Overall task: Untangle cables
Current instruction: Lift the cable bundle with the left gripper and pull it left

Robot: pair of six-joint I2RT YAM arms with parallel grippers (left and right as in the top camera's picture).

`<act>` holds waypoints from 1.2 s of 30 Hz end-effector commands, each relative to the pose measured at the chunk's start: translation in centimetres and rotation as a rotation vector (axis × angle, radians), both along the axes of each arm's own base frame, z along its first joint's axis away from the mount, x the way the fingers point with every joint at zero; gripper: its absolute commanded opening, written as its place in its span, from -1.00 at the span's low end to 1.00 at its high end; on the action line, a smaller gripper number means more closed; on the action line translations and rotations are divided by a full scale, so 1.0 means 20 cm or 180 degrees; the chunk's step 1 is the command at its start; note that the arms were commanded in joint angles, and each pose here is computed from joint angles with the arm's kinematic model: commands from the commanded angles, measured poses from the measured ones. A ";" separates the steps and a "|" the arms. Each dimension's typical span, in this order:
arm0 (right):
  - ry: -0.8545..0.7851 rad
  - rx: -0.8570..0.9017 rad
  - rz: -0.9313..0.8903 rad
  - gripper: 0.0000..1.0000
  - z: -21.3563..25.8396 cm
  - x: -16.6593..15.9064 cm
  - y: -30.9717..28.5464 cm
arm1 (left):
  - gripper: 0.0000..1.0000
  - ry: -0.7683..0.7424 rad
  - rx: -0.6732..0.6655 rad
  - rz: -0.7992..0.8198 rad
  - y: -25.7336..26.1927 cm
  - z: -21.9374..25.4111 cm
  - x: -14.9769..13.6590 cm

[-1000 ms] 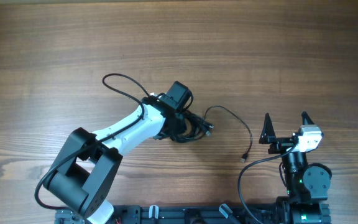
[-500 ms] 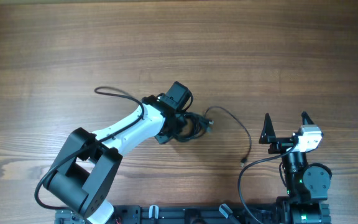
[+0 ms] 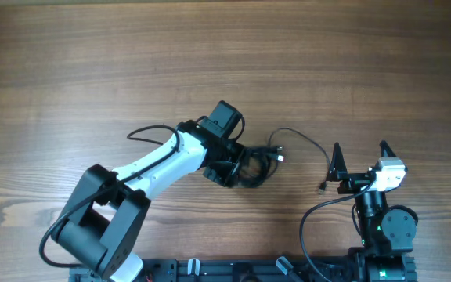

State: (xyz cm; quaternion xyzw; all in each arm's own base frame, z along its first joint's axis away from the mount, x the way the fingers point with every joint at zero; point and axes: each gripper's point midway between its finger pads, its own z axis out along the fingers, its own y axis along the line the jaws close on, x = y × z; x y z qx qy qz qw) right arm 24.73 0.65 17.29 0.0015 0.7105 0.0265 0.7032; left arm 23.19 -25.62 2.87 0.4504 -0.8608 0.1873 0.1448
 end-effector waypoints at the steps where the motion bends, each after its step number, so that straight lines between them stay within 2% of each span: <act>1: -0.0033 -0.0036 0.0017 1.00 0.01 0.00 0.00 | 1.00 -0.0565 -0.0021 -0.0780 0.00 0.04 0.04; 3: -0.0033 -0.0035 0.0017 1.00 0.01 0.00 0.00 | 0.99 -0.0871 -0.0079 -0.1238 0.00 0.04 0.07; 4: -0.0033 -0.0036 0.0017 1.00 0.01 0.00 0.00 | 1.00 -0.1198 -0.0122 -0.1759 -0.01 0.05 0.09; 5: -0.0033 -0.0035 0.0017 1.00 0.01 0.00 0.00 | 0.99 -0.1348 -0.0130 -0.2045 0.00 0.05 0.10; 6: -0.0033 -0.0035 0.0017 1.00 0.01 0.00 0.00 | 0.86 -0.1473 -0.0121 -0.2272 0.01 0.05 0.11; 7: -0.0033 -0.0035 0.0017 1.00 0.01 0.00 0.00 | 0.56 -0.1631 -0.0043 -0.2560 0.04 0.04 0.12; 8: -0.0033 -0.0035 0.0017 1.00 0.01 0.00 0.00 | 0.41 -0.1721 0.0081 -0.2733 0.07 0.03 0.14; 10: -0.0033 -0.0036 0.0017 1.00 0.01 0.00 0.00 | 0.32 -0.1818 0.0419 -0.2902 0.14 0.00 0.19; 12: -0.0033 -0.0035 0.0017 1.00 0.01 0.00 0.00 | 0.15 -0.1845 0.0686 -0.2901 0.19 -0.01 0.23; 19: -0.0033 -0.0035 0.0017 1.00 0.01 0.00 0.00 | 0.15 -0.1685 0.0673 -0.2927 0.19 -0.09 0.20; 22: -0.0033 -0.0035 0.0017 1.00 0.01 0.00 0.00 | 0.00 -0.1560 0.0627 -0.3014 0.17 -0.15 0.15; 24: -0.0033 -0.0035 0.0017 1.00 0.01 0.00 0.00 | -0.26 -0.1491 0.0632 -0.3062 0.16 -0.19 0.13; 26: -0.0033 -0.0035 0.0017 1.00 0.01 0.00 0.00 | -0.36 -0.1456 0.0634 -0.3084 0.16 -0.21 0.12; 36: -0.0034 -0.0035 0.0017 1.00 0.01 0.00 0.00 | -0.36 -0.1328 0.0653 -0.3082 0.20 -0.26 0.07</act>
